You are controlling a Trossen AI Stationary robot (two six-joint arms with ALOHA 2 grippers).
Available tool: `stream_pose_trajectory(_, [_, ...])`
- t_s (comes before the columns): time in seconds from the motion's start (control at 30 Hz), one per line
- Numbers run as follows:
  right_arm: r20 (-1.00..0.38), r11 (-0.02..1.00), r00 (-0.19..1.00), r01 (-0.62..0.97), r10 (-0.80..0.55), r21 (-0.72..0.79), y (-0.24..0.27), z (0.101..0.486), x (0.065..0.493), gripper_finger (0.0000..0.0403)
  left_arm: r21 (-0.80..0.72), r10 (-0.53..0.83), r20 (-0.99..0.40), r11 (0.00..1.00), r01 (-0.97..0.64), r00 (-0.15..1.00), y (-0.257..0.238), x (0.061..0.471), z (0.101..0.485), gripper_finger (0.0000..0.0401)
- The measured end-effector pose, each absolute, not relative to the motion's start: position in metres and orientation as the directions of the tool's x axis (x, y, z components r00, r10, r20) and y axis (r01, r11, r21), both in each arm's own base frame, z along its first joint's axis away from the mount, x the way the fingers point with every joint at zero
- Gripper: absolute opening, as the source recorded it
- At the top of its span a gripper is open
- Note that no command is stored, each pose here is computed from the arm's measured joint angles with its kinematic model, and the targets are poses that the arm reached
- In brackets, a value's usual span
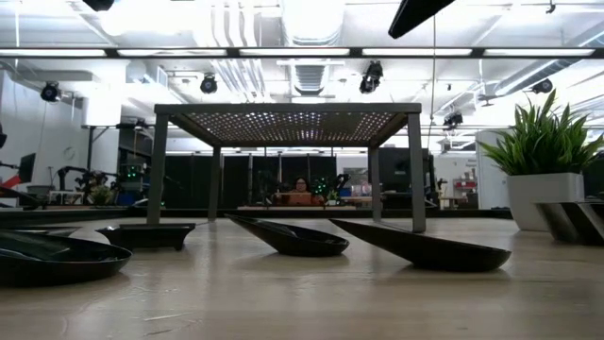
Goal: Pick & Place Mini shaped plates
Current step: Stack the square plate on top of the square plate on the shelf
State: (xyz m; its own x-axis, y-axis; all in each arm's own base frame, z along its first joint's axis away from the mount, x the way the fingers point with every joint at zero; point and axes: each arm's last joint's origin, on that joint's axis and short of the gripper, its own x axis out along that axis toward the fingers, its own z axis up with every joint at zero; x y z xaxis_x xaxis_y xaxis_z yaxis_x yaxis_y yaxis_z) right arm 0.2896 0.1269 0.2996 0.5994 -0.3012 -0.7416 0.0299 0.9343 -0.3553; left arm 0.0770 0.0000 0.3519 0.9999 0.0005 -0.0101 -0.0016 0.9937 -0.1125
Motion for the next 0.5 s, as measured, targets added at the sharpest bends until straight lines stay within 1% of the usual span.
stream_pose_trajectory(0.2, [-0.742, 0.950, 0.605, 0.089, -0.290, -0.298, 0.1331, 0.2987, 0.2877, 0.0048, -0.112, 0.001, -0.010, 0.994, -0.002, 1.000, 0.0000, 0.0770, 0.3520, 0.0000])
stream_pose_trajectory(0.4, [-0.750, 0.958, 0.605, 0.088, -0.269, -0.273, 0.1362, 0.2980, 0.2865, 0.0047, -0.112, 0.000, -0.010, 0.994, -0.002, 1.000, 0.0000, 0.0770, 0.3519, 0.0000])
stream_pose_trajectory(0.5, [-0.757, 0.968, 0.605, 0.119, -0.248, -0.222, 0.1371, 0.2979, 0.2868, 0.0048, -0.112, 0.001, -0.010, 0.994, -0.002, 1.000, 0.0000, 0.0770, 0.3520, 0.0000])
